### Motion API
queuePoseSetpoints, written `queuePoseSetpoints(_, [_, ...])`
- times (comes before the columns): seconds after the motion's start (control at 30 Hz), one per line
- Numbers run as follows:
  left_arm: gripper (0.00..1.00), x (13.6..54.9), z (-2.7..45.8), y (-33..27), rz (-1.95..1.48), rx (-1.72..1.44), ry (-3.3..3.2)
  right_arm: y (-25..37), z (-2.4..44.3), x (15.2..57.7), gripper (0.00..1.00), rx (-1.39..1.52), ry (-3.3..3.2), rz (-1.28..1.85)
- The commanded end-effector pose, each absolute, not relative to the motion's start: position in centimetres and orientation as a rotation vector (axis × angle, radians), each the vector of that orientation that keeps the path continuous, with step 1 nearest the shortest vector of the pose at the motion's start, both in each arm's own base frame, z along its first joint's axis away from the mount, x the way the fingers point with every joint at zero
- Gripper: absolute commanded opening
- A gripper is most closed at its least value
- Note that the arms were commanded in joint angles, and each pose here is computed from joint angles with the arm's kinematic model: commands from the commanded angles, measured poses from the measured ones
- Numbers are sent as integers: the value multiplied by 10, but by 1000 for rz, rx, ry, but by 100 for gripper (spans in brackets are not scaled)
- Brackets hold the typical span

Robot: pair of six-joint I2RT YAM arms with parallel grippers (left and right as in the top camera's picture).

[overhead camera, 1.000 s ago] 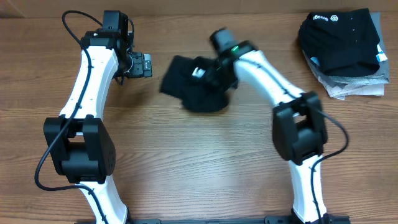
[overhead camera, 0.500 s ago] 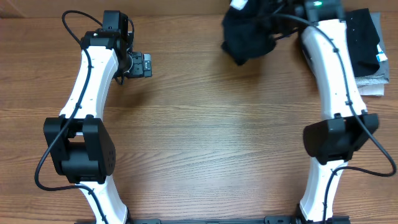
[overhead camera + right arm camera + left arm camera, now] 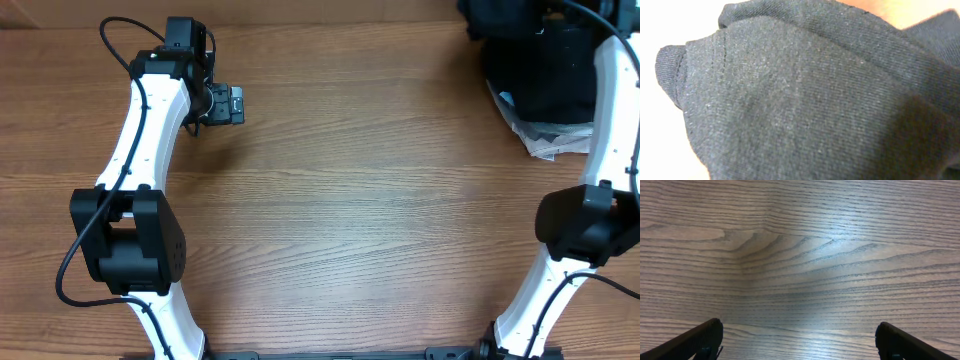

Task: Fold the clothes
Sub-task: 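Carry the bundle with the right gripper onto the clothes stack at far right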

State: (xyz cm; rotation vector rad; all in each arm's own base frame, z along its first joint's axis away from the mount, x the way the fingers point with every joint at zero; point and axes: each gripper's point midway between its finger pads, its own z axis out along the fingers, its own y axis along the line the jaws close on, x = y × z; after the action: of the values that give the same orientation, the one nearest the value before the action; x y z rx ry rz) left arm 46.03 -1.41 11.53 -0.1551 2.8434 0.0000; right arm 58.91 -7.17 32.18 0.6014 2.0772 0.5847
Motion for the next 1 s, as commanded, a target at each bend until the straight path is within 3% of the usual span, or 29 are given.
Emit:
queuePoseSetpoints(0.0, [100, 466, 119, -11, 11, -135, 2828, -91, 360, 575, 4, 587, 2002, 583])
queuePoseSetpoints(0.17, [100, 466, 119, -12, 10, -135, 2827, -146, 325, 543, 4, 787, 2096, 511])
queuePoseSetpoints(0.5, [100, 470, 121, -22, -67, -119, 2815, -195, 260, 494, 4, 923, 2299, 368])
queuePoseSetpoints(0.53, [100, 470, 121, -23, -73, -117, 2815, -195, 254, 493, 15, 910, 2321, 358])
queuePoseSetpoints(0.57, [100, 470, 121, -23, -76, -117, 2815, -196, 248, 491, 47, 908, 2342, 342])
queuePoseSetpoints(0.63, [100, 469, 121, -23, -76, -118, 2817, -198, 234, 485, 94, 905, 2388, 306])
queuePoseSetpoints(0.67, [100, 469, 121, -23, -76, -117, 2818, -200, 229, 482, 100, 919, 2404, 281])
queuePoseSetpoints(0.97, [100, 469, 120, -23, -74, -117, 2821, -201, 235, 481, 97, 799, 2434, 208])
